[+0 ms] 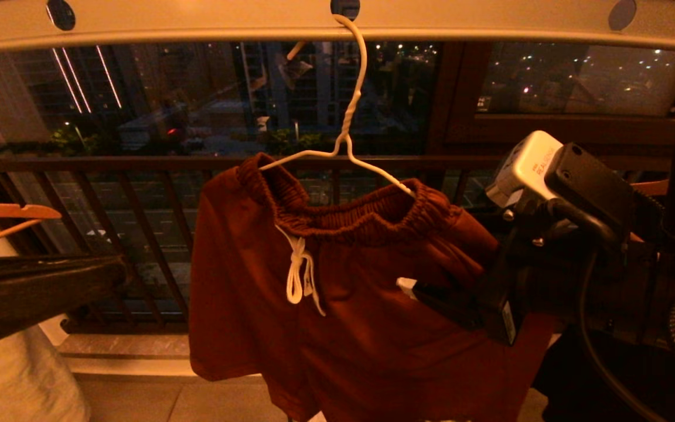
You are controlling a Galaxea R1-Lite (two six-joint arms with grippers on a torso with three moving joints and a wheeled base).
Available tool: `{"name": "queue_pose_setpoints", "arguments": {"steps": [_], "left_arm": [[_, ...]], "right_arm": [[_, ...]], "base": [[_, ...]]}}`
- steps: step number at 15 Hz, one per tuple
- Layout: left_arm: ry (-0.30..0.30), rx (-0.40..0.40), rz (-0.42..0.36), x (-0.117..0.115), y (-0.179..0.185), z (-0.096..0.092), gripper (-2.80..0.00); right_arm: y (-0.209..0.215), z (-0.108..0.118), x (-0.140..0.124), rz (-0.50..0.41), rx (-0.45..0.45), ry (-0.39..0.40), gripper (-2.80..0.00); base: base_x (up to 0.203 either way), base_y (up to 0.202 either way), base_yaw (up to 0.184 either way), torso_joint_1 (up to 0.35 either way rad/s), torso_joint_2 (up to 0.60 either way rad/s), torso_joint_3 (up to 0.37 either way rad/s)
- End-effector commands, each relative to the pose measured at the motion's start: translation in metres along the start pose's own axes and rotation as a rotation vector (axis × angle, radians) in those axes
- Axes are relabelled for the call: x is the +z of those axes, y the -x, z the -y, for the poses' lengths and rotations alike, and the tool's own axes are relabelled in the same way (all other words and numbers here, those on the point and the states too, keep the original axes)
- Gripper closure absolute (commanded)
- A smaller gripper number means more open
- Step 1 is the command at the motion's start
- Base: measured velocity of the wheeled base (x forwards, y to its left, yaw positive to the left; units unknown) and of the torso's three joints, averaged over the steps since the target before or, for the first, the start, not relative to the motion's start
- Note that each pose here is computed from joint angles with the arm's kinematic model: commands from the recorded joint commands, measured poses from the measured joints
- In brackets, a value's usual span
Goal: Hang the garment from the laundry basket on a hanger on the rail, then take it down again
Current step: Hang the clothes rack on the clothesline
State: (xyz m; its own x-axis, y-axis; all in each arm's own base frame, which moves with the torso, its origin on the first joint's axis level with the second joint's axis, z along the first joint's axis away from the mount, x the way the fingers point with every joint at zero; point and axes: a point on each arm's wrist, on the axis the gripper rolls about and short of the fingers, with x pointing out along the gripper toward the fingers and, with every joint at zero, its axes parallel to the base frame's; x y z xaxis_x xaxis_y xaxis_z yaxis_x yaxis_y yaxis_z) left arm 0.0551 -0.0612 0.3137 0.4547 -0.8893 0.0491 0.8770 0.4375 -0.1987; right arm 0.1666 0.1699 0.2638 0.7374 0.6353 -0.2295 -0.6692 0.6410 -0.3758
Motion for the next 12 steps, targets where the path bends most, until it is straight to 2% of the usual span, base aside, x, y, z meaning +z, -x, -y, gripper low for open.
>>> {"name": "queue_pose_setpoints", "arguments": {"steps": [1,6,12], "left_arm": [[-0.001,-0.003,0.004,0.0,0.001,0.001,0.0],[-0.002,-0.004,0.006,0.001,0.002,0.001,0.0],[0.008,0.003,-0.015,-0.002,-0.004,-0.002,0.0]], "right_arm": [[0.006,-0.001,-0.005,-0.007,0.001,0.002,-2.8],[0.016,0.001,-0.018,-0.034,-0.017,-0.022,-2.8],[0.068,0.003,-0.023,0.038,-0.046,-0.025,-2.8]], "base": [[0.0,0.0,0.0,0.0,0.0,0.0],[0.0,0.0,0.0,0.0,0.0,0.0],[0.0,0.0,0.0,0.0,0.0,0.0]]}}
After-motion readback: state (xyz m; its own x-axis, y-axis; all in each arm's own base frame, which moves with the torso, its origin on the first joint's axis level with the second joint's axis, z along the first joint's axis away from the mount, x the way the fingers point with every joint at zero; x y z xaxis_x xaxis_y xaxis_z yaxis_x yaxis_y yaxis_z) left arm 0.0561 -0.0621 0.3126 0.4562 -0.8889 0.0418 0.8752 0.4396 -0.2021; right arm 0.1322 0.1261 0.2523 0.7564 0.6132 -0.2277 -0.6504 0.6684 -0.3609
